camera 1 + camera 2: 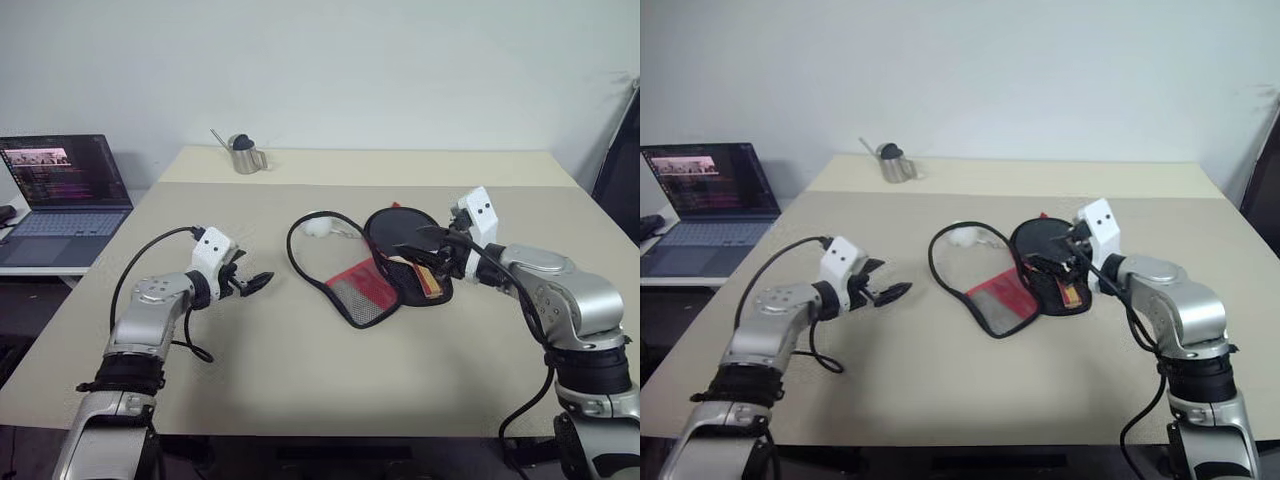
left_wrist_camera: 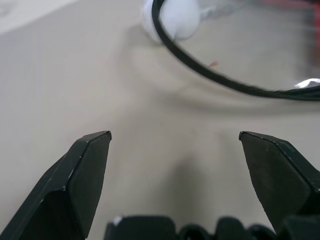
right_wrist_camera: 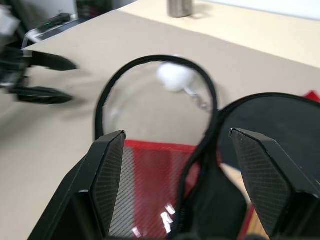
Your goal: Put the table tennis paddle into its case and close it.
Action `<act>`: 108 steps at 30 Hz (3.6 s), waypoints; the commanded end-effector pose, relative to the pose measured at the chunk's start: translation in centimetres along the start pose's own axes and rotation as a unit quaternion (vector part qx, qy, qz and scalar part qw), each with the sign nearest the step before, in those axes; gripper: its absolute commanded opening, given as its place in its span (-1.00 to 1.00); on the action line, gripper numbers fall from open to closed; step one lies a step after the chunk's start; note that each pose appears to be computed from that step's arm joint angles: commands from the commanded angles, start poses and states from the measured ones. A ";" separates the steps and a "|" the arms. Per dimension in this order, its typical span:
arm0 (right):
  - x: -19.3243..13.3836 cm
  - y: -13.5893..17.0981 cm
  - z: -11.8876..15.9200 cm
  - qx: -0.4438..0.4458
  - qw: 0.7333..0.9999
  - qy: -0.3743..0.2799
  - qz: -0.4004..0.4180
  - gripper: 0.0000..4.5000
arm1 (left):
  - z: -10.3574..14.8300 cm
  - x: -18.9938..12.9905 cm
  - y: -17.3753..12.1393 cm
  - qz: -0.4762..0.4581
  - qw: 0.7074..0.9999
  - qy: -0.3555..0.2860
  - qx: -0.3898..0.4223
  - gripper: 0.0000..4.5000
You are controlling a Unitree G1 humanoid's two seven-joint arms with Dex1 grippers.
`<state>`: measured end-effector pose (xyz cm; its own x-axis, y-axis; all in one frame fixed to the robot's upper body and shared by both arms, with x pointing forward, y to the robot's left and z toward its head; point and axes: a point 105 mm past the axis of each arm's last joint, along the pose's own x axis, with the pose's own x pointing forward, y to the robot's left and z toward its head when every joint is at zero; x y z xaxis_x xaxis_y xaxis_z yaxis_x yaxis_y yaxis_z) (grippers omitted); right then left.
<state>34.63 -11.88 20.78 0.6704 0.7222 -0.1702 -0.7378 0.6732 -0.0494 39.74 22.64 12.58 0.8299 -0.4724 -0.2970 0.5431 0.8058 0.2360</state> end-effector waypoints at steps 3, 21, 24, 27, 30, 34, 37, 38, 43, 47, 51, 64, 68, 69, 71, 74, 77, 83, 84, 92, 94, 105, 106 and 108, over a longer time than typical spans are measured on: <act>-0.7 1.4 1.2 -0.046 0.998 -0.019 0.034 0.62 | 0.8 2.4 0.2 -0.006 1.000 -0.008 -0.007 1.00; -2.3 0.5 0.7 -0.046 0.999 -0.020 -0.001 0.62 | 11.7 7.2 -7.8 -0.166 0.972 -0.161 0.029 1.00; -2.8 0.1 0.8 -0.043 0.999 -0.020 -0.013 0.62 | 15.5 6.9 -10.2 -0.205 0.956 -0.209 0.030 1.00; -3.5 -1.4 1.2 -0.035 0.998 -0.027 -0.050 0.62 | 16.8 7.4 -12.4 -0.243 0.945 -0.216 0.021 1.00; -4.0 -2.6 1.6 -0.034 0.996 -0.034 -0.076 0.62 | 16.5 8.6 -13.4 -0.244 0.949 -0.201 0.019 1.00; -5.1 -4.2 2.3 -0.042 0.992 -0.039 -0.112 0.62 | 16.0 10.4 -14.5 -0.232 0.955 -0.185 0.020 1.00; -6.0 -5.6 2.4 -0.041 0.988 -0.035 -0.145 0.62 | 15.6 11.4 -15.6 -0.227 0.957 -0.180 0.014 1.00; -6.1 -5.6 2.3 -0.040 0.988 -0.033 -0.146 0.62 | 15.5 11.6 -15.8 -0.226 0.957 -0.179 0.015 1.00; -5.7 -6.4 0.2 -0.016 0.986 -0.001 -0.164 0.62 | 17.2 10.1 -15.7 -0.263 0.936 -0.232 0.020 1.00; -4.9 -8.2 -1.7 0.004 0.979 0.028 -0.200 0.62 | 15.9 7.6 -14.2 -0.299 0.922 -0.239 0.062 1.00; -4.2 -10.6 -3.5 0.020 0.970 0.054 -0.237 0.62 | 14.3 4.6 -12.1 -0.303 0.921 -0.231 0.074 1.00; 0.0 -11.9 -6.3 0.030 0.975 0.098 -0.196 0.62 | 12.6 -1.2 -9.3 -0.235 0.945 -0.216 0.071 1.00; 1.0 -12.1 -6.9 0.016 0.974 0.119 -0.190 0.62 | 12.6 -1.5 -9.1 -0.226 0.948 -0.214 0.070 1.00; 1.1 -12.2 -7.0 0.014 0.973 0.123 -0.192 0.62 | 12.7 -1.6 -9.1 -0.225 0.948 -0.214 0.070 1.00; 1.2 -12.5 -7.3 0.010 0.972 0.130 -0.196 0.62 | 12.8 -1.6 -9.1 -0.224 0.948 -0.214 0.071 1.00; 1.4 -12.8 -7.8 0.010 0.970 0.143 -0.196 0.62 | 13.0 -1.5 -9.1 -0.223 0.948 -0.215 0.071 1.00; 1.7 -12.6 -8.3 0.024 0.970 0.152 -0.186 0.62 | 12.9 -1.5 -9.2 -0.224 0.948 -0.213 0.073 1.00; 2.8 -11.5 -9.5 0.049 0.972 0.171 -0.152 0.62 | 12.7 -1.8 -9.2 -0.224 0.949 -0.207 0.075 1.00; 3.1 -11.1 -9.8 0.050 0.973 0.175 -0.142 0.62 | 12.7 -1.9 -9.1 -0.223 0.950 -0.207 0.075 1.00; 4.2 -9.9 -10.8 0.054 0.973 0.191 -0.120 0.35 | 12.4 -2.2 -8.9 -0.220 0.952 -0.199 0.077 1.00; 4.3 -9.8 -11.0 0.054 0.972 0.196 -0.121 0.11 | 12.3 -2.2 -8.9 -0.220 0.952 -0.198 0.077 1.00; 4.8 -9.5 -11.6 0.065 0.969 0.202 -0.127 -0.98 | 10.9 -2.7 -8.7 -0.222 0.956 -0.175 0.078 1.00; 4.9 -9.3 -11.6 0.068 0.969 0.201 -0.124 -0.98 | 10.4 -2.9 -8.5 -0.221 0.958 -0.166 0.079 1.00; 5.2 -9.0 -11.5 0.076 0.970 0.198 -0.116 -0.98 | 9.8 -3.2 -8.3 -0.222 0.960 -0.154 0.078 1.00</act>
<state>44.52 -16.51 10.77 0.7537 0.4427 -0.4858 -0.5197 0.8539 -0.0282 34.38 13.69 19.56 0.5068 -0.8513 -0.1356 0.8464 0.4616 0.2655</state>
